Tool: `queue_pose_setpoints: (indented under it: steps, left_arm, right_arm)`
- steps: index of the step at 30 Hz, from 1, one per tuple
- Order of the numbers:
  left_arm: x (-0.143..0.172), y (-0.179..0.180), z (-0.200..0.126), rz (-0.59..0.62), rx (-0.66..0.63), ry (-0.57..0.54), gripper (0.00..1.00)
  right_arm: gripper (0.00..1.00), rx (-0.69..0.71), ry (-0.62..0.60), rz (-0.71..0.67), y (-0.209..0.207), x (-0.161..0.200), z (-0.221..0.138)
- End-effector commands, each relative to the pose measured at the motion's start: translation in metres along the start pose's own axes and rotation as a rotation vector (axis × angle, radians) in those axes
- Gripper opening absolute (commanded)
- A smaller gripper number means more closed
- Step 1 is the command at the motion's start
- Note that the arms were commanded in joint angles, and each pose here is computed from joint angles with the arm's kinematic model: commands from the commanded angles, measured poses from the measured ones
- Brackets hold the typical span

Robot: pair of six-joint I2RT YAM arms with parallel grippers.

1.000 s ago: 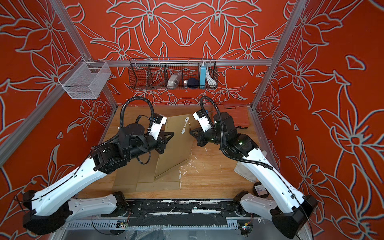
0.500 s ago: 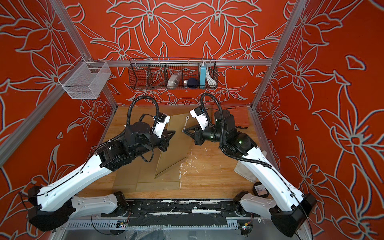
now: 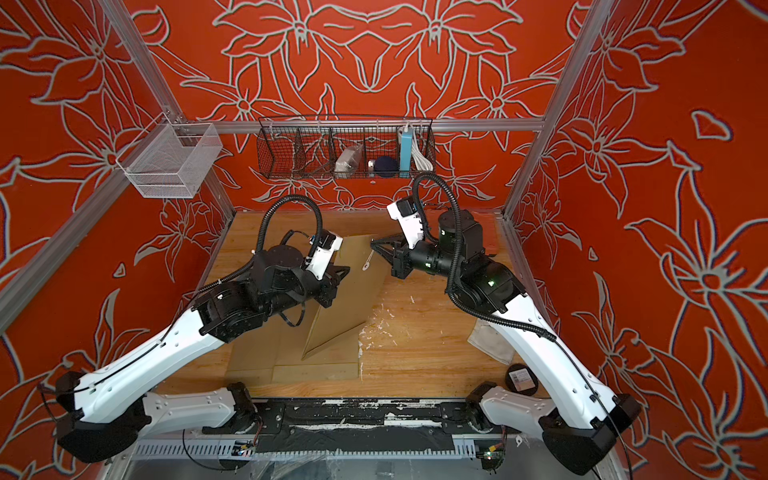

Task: Open the file bag

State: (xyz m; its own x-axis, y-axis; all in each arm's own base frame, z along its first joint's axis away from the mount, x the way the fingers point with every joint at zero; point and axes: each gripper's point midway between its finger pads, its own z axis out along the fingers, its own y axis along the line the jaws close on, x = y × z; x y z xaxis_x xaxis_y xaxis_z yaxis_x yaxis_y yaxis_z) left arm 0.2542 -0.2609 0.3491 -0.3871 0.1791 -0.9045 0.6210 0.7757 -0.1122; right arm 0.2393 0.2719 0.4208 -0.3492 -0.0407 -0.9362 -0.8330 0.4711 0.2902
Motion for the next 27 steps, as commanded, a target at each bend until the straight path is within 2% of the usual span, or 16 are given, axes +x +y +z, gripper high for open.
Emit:
queue_pose_setpoints:
  steps: [1, 6, 9, 13, 22, 27]
  left_arm:
    - [-0.005, -0.007, -0.009, 0.022, 0.036, -0.013, 0.00]
    - [-0.006, -0.005, -0.020, 0.036, 0.039, -0.036, 0.00]
    - [-0.008, -0.004, -0.026, 0.043, 0.032, -0.042, 0.00]
    - [-0.018, -0.007, -0.034, 0.001, 0.060, -0.087, 0.00]
    - [-0.030, -0.018, -0.033, -0.127, 0.286, -0.091, 0.00]
    - [-0.033, -0.014, -0.030, -0.183, 0.354, -0.088, 0.00]
  right_arm:
    - [0.00, 0.093, -0.032, -0.049, -0.010, -0.013, -0.006]
    - [0.00, 0.307, -0.003, -0.047, -0.044, -0.004, -0.019]
    - [0.00, 0.376, 0.032, -0.056, -0.056, 0.007, -0.025]
    - [0.00, 0.389, 0.057, -0.074, -0.057, 0.013, -0.029]
    - [0.00, 0.420, 0.082, -0.101, -0.058, 0.015, -0.039]
    - [0.00, 0.445, 0.108, -0.108, -0.061, 0.021, -0.044]
